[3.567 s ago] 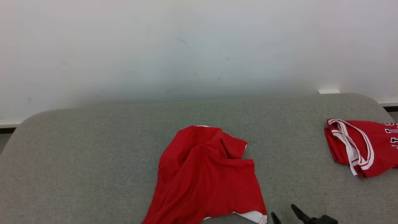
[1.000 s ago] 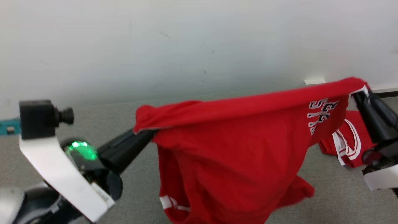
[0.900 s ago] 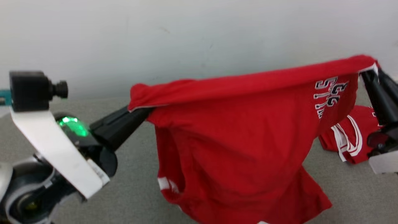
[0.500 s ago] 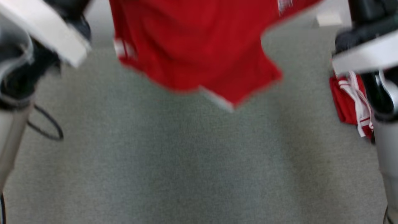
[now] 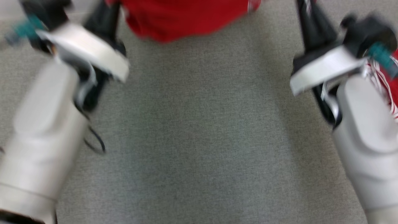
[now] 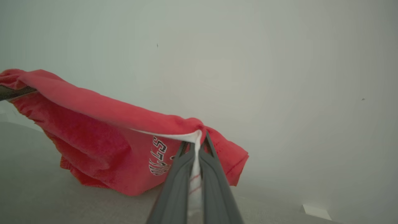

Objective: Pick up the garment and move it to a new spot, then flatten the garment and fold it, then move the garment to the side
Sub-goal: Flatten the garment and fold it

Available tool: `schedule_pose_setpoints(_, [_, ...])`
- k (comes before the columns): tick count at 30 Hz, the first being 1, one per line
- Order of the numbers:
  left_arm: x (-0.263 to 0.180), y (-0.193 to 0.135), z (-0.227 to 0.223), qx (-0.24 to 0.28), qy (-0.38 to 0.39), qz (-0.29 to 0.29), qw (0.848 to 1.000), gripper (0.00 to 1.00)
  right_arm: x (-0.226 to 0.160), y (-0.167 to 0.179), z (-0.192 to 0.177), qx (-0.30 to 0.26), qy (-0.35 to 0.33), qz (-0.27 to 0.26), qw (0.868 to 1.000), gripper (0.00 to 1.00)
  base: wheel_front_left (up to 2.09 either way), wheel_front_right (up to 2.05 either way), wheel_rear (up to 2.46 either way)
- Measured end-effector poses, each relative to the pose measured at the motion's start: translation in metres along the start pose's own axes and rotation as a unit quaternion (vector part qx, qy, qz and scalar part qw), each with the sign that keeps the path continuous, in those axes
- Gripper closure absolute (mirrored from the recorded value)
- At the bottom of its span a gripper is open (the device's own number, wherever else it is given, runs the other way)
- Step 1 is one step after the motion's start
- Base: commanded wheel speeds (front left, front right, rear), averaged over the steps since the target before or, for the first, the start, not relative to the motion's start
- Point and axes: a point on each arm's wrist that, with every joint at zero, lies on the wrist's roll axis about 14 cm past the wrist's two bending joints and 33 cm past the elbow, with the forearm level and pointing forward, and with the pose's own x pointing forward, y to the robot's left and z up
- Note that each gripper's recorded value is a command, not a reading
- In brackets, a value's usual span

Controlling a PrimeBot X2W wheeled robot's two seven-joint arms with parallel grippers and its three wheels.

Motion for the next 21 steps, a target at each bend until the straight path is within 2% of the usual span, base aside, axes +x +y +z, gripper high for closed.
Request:
schedule_pose_setpoints(4, [-0.045, -0.022, -0.066, -0.037, 0.074, -0.003, 0.997, 1.00, -0.049, 0.007, -0.052, 0.003, 0.065, 0.009, 0.998, 1.00, 0.00, 0.00, 0.00])
schedule_pose_setpoints(8, [-0.092, -0.043, -0.098, -0.088, 0.117, 0.002, 0.989, 1.00, -0.104, 0.016, -0.084, 0.014, 0.121, 0.023, 0.992, 1.00, 0.00, 0.00, 0.00])
schedule_pose_setpoints(15, [-0.179, -0.067, -0.110, -0.154, 0.149, 0.028, 0.976, 1.00, -0.197, 0.032, -0.088, 0.024, 0.178, 0.053, 0.982, 1.00, 0.00, 0.00, 0.00])
schedule_pose_setpoints(21, [-0.270, -0.106, -0.119, -0.204, 0.208, 0.047, 0.955, 1.00, -0.274, 0.042, -0.066, 0.050, 0.210, 0.056, 0.975, 1.00, 0.00, 0.00, 0.00])
